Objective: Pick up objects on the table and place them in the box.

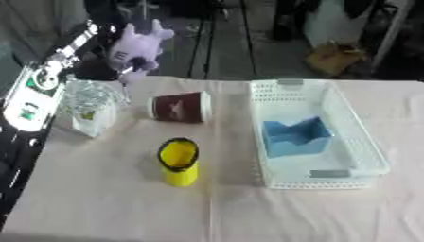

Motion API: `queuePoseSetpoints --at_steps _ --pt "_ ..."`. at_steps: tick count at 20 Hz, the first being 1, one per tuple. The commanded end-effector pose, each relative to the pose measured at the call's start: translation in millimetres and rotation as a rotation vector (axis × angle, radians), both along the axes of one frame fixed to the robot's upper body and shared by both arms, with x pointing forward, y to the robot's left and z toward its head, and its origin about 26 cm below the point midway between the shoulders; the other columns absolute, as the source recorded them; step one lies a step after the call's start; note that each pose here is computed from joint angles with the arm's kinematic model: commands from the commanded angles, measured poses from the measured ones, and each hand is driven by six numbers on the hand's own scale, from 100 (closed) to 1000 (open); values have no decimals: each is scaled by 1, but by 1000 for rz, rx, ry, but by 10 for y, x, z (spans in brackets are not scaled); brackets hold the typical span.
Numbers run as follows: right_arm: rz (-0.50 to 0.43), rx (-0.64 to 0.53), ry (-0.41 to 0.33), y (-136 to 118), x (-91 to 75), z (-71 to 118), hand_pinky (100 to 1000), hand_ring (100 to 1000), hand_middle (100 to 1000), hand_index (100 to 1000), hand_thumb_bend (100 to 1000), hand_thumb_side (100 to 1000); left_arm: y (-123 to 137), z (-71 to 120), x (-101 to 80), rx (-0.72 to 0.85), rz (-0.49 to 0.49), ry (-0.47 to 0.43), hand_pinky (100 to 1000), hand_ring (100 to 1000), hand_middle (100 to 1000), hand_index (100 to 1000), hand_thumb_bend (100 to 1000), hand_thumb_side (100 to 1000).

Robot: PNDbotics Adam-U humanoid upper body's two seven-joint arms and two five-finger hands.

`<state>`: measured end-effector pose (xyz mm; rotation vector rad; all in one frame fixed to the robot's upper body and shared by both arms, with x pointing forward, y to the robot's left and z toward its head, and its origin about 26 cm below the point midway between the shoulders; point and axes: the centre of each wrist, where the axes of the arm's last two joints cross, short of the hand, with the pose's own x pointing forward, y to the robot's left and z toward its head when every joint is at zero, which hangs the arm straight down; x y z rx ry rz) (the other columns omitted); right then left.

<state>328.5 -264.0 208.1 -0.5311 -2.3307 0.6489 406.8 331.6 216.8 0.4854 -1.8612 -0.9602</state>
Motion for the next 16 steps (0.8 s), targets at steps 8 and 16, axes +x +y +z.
queuePoseSetpoints --at_steps 8,16 --pt "41 -5 -29 67 2 103 592 649 800 884 100 465 -446 -38 282 5 -244 95 100 338 385 465 211 316" --pt "85 -12 -46 157 7 170 592 650 800 884 100 462 -816 -282 499 17 -344 74 100 352 397 491 306 355"
